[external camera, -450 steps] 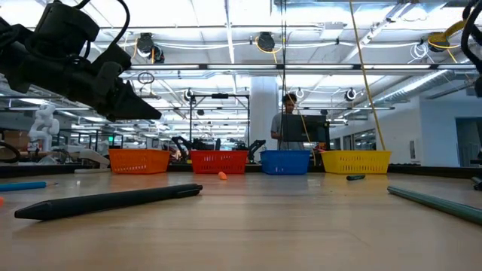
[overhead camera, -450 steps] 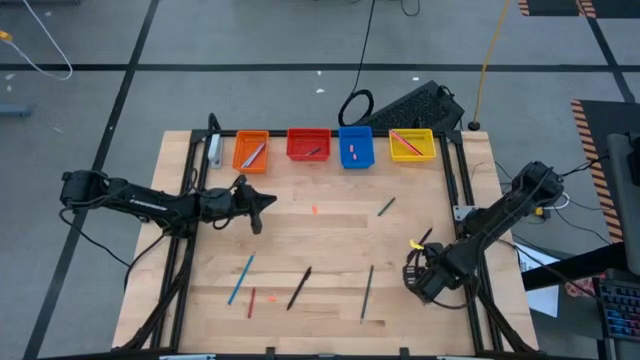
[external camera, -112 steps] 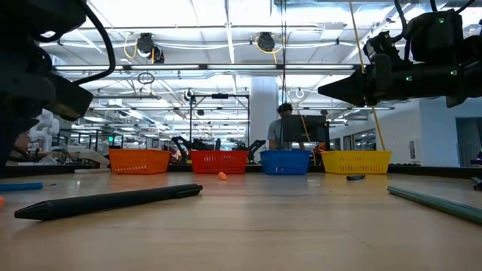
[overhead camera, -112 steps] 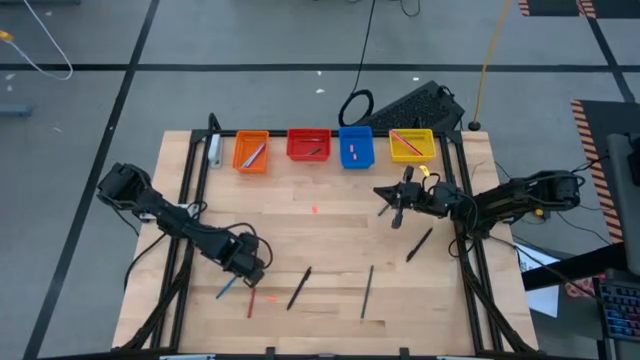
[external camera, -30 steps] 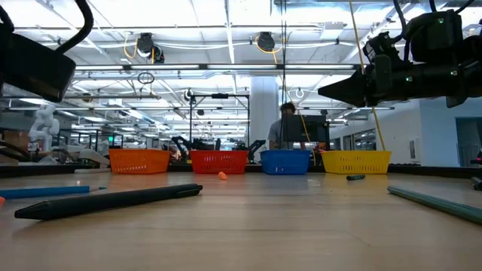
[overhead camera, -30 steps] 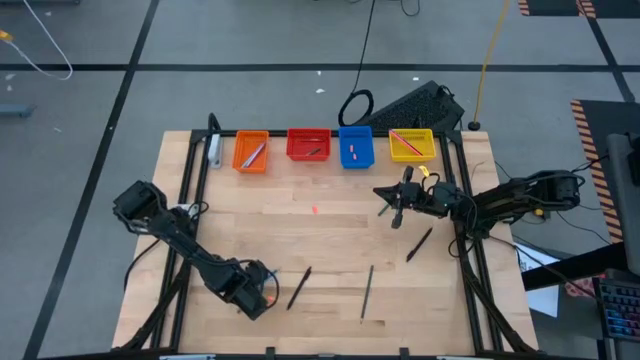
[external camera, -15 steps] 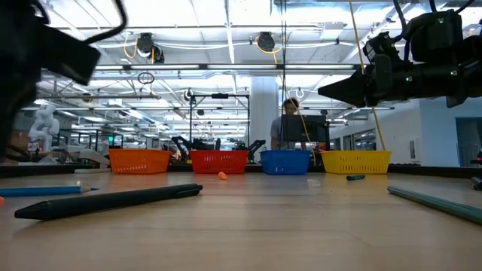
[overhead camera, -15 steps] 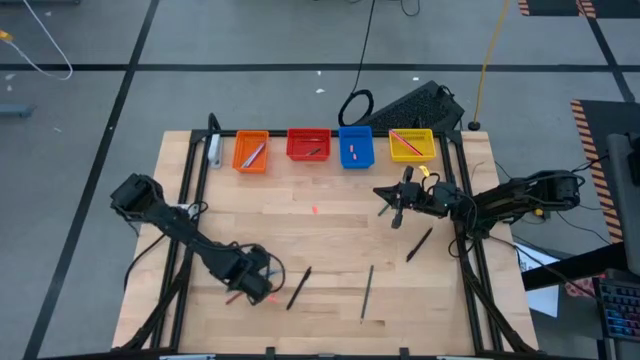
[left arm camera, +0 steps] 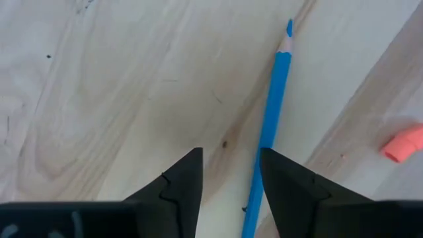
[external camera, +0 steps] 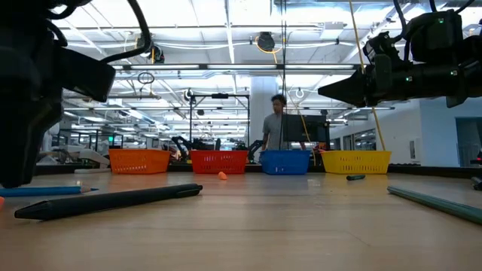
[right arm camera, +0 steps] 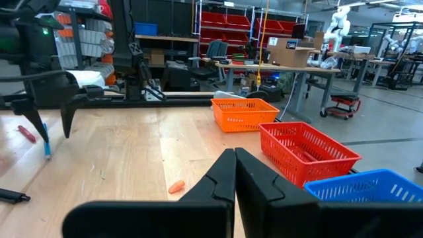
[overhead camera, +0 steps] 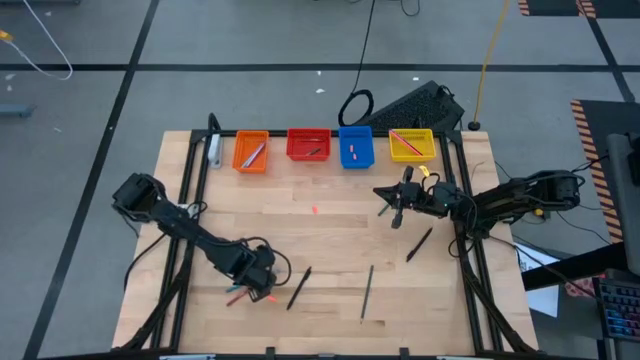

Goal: Sort crayons/erasers/pens/pencils in bins
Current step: Put the blue pencil into the yellow basket

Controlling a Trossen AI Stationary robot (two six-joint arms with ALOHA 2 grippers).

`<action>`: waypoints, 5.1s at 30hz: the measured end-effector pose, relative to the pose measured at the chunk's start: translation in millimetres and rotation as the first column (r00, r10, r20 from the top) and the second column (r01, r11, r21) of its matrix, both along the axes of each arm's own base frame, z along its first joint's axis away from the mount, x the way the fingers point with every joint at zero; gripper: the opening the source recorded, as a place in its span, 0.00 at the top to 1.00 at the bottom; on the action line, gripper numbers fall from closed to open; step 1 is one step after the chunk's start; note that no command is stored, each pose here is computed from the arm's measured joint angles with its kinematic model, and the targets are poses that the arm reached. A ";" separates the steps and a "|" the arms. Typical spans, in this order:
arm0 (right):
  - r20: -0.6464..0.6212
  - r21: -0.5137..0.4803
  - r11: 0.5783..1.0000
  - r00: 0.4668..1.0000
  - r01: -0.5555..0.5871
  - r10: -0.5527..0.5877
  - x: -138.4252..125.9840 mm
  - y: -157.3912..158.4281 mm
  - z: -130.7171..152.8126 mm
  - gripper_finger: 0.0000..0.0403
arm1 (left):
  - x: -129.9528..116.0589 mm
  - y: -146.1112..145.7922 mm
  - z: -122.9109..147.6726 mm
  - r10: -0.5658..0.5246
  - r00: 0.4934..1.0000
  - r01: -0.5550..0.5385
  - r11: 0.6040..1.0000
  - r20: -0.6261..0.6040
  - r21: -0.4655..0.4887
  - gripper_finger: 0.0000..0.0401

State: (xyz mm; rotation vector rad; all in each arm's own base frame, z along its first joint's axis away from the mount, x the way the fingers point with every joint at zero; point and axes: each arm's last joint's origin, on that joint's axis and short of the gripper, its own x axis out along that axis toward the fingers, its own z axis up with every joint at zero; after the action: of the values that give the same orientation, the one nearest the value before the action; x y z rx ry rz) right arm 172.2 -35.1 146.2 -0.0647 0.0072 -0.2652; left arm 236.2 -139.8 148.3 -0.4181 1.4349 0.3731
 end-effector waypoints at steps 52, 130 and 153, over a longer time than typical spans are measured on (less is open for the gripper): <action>0.000 0.000 1.000 1.000 0.000 0.000 0.0 0.1 0.0 1.00 | 4.0 -8.8 -6.4 -0.160 0.985 0.151 0.980 -0.064 -0.125 0.96; 0.000 0.001 1.000 1.000 -0.001 0.001 0.0 0.1 0.0 1.00 | -16.5 41.3 7.8 0.017 0.999 -0.012 0.993 0.039 -0.116 0.97; 0.001 0.001 1.000 1.000 0.000 0.000 0.0 0.0 0.1 1.00 | 1.8 55.1 7.0 0.007 0.986 0.004 0.998 0.164 -0.062 0.68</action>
State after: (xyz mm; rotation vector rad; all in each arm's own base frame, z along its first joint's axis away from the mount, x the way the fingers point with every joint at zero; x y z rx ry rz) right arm 172.2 -35.1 146.2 -0.0640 0.0067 -0.2651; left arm 238.0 -84.6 155.3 -0.4890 1.2876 0.2890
